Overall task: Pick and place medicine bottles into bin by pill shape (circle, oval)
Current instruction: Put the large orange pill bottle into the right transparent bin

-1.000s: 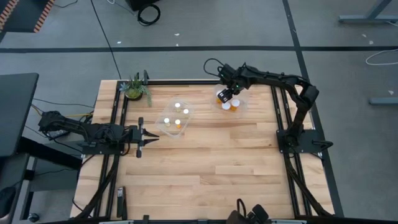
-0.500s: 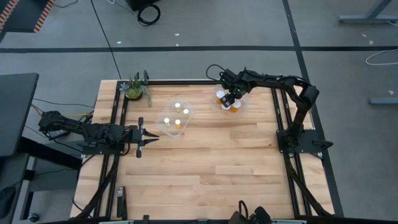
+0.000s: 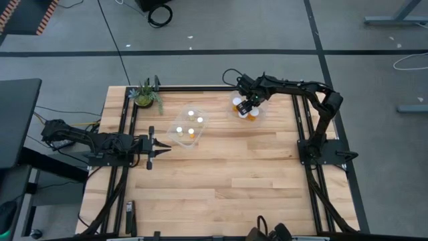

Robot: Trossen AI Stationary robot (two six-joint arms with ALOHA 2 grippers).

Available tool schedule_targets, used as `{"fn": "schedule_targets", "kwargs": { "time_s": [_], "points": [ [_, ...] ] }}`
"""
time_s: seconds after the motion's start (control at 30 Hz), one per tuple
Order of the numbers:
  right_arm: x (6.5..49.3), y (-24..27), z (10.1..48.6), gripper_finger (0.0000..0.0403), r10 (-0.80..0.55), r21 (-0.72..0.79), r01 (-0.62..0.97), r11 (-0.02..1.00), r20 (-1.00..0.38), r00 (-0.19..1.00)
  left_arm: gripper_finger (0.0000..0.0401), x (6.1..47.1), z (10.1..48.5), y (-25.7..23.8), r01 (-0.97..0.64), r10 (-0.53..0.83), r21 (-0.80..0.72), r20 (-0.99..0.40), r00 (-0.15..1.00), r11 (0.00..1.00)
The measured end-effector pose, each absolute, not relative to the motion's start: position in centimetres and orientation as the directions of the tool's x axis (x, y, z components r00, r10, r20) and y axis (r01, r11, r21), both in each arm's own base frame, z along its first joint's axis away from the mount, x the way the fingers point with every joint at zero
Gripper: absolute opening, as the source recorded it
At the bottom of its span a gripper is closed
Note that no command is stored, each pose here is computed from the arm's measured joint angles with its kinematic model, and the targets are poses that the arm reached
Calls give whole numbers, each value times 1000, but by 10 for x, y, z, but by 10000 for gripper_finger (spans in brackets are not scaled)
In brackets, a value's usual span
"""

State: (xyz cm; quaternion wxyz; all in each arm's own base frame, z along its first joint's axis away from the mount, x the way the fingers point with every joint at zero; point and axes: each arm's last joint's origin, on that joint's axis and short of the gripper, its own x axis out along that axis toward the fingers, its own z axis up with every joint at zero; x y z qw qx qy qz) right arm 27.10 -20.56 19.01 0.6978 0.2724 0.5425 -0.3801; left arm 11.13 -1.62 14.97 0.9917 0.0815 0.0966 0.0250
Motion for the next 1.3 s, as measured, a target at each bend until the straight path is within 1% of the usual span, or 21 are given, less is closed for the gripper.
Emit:
{"fn": "schedule_targets", "kwargs": {
  "time_s": [0.17, 0.3, 0.37, 0.47, 0.8, 1.1, 1.3],
  "points": [
    [270, -205, 190, 212, -227, -13, 860, 511, -967, 120, 52, 111, 150, -16, -34, 65, 166, -187, 980, 985],
    [270, -204, 190, 212, -220, 4, 900, 436, -969, 111, 58, 111, 150, -16, -34, 66, 166, -187, 980, 985],
    [269, -204, 189, 212, -220, -3, 909, 417, -971, 97, 60, 111, 150, -16, -34, 65, 166, -188, 980, 985],
    [267, -203, 189, 212, -215, -18, 913, 408, -974, 77, 61, 111, 150, -16, -34, 66, 166, -187, 980, 985],
    [267, -203, 189, 214, -215, -17, 914, 406, -974, 77, 51, 111, 150, -16, -34, 66, 166, -187, 980, 985],
    [267, -203, 189, 252, -215, -17, 913, 407, -974, 78, 58, 111, 150, -16, -34, 66, 166, -187, 980, 985],
    [267, -203, 189, 260, -214, -17, 913, 408, -974, 78, 56, 111, 150, -16, -34, 65, 166, -187, 980, 985]
  ]
}}
